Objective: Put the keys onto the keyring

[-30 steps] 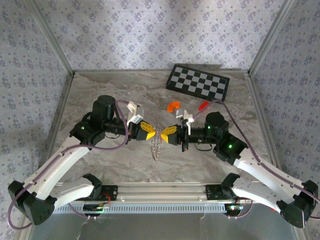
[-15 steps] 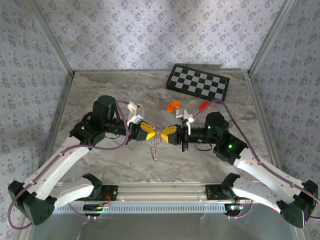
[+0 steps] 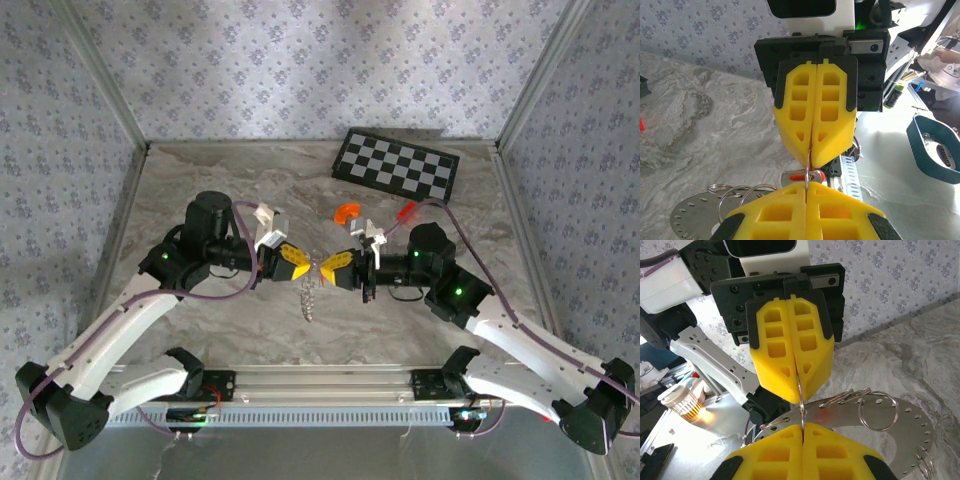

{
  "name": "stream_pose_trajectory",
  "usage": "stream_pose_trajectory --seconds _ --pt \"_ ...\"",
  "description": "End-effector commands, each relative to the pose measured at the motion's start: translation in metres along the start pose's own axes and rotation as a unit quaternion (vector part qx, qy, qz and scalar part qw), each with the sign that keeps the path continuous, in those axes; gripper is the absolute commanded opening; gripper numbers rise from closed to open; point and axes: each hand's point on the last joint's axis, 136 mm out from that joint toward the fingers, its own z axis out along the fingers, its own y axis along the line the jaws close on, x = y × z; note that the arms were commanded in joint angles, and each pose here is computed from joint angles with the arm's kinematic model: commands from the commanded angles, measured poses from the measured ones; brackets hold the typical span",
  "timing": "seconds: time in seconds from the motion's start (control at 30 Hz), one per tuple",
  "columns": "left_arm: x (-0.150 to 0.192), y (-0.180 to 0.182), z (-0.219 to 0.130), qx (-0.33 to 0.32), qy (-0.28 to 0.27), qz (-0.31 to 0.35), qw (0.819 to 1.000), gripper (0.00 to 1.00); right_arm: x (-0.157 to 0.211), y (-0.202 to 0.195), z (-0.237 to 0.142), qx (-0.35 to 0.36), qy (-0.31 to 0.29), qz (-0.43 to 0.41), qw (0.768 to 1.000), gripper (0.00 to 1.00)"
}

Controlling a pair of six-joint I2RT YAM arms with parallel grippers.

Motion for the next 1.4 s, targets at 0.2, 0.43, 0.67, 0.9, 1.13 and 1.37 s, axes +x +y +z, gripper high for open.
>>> stream_pose_trajectory --seconds 0.2,0.43,0.67,0.9,1.13,1.37 --pt "-0.011 -0.014 -0.003 0.018 -0.011 0.034 0.999 0.00 -0.024 0.015 0.000 -0.025 -0.028 -0.024 0.999 0.00" --pt "-0.011 -0.016 -0.004 0.019 -0.012 0.036 0.999 0.00 -0.025 0.015 0.000 -0.026 -0.027 -0.025 0.999 0.00" --pt "-0.011 -0.017 -0.004 0.020 -0.012 0.036 0.999 0.00 -0.025 0.015 -0.001 -0.023 -0.025 -0.024 0.999 0.00" --pt "-0.012 -0.018 -0.004 0.021 -0.012 0.038 0.999 0.00 -0.021 0.013 -0.001 -0.017 -0.019 -0.024 0.999 0.00" --pt "-0.011 -0.019 -0.004 0.021 -0.011 0.038 0.999 0.00 -0.016 0.011 0.002 -0.016 -0.010 -0.023 1.000 0.00" --pt "-0.010 -0.018 -0.004 0.019 -0.010 0.039 0.999 0.00 -0.014 0.012 -0.003 -0.006 -0.006 -0.027 1.000 0.00"
